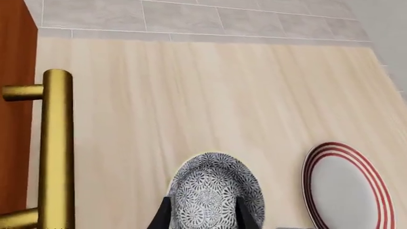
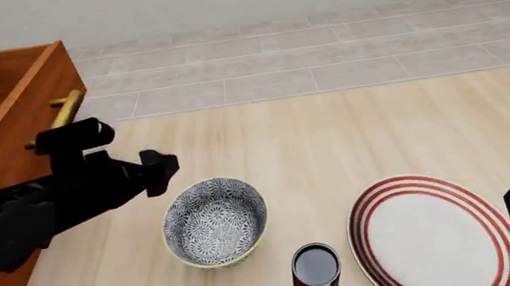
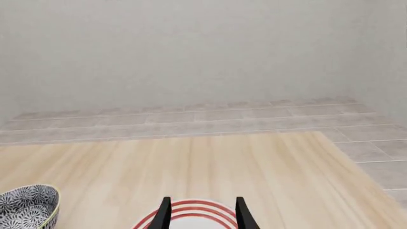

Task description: Put the bowl on top of the cabinet.

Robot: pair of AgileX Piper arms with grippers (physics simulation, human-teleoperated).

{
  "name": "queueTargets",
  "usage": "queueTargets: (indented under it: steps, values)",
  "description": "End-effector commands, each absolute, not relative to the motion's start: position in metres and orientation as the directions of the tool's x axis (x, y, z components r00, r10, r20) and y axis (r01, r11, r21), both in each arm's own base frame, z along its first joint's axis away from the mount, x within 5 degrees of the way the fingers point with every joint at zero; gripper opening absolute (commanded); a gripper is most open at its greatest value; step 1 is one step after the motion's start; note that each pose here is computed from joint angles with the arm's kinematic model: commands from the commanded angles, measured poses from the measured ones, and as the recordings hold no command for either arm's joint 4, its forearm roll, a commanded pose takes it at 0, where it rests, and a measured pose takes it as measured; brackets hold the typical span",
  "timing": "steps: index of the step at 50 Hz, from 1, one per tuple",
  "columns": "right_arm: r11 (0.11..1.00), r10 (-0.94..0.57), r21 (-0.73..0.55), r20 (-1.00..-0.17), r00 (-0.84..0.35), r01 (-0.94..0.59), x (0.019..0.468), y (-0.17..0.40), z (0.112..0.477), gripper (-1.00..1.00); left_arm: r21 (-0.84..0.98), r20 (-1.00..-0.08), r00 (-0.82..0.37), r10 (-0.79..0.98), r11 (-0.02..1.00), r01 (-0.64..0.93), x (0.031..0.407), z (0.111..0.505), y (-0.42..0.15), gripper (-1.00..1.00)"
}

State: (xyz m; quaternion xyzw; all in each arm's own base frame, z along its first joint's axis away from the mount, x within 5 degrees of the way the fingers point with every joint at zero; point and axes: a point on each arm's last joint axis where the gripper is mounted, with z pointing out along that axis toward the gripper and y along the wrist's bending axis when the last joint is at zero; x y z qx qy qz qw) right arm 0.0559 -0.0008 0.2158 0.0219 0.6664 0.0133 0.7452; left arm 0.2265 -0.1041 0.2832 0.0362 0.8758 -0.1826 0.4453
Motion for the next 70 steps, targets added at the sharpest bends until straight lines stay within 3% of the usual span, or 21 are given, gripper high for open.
queueTargets:
  steps: [1,70]
  values:
    - [0.999,0.050,0.051,-0.992,0.112,0.008,0.056,-0.001,0.215,1.00,-0.288,-0.774,-0.621,-0.123,0.942,0.172,0.230,0.272,-0.094,1.00]
    - [0.999,0.045,0.046,-0.993,0.113,0.009,0.056,-0.001,0.216,1.00,-0.342,-0.677,-0.706,-0.209,0.938,0.051,0.238,0.208,-0.093,1.00]
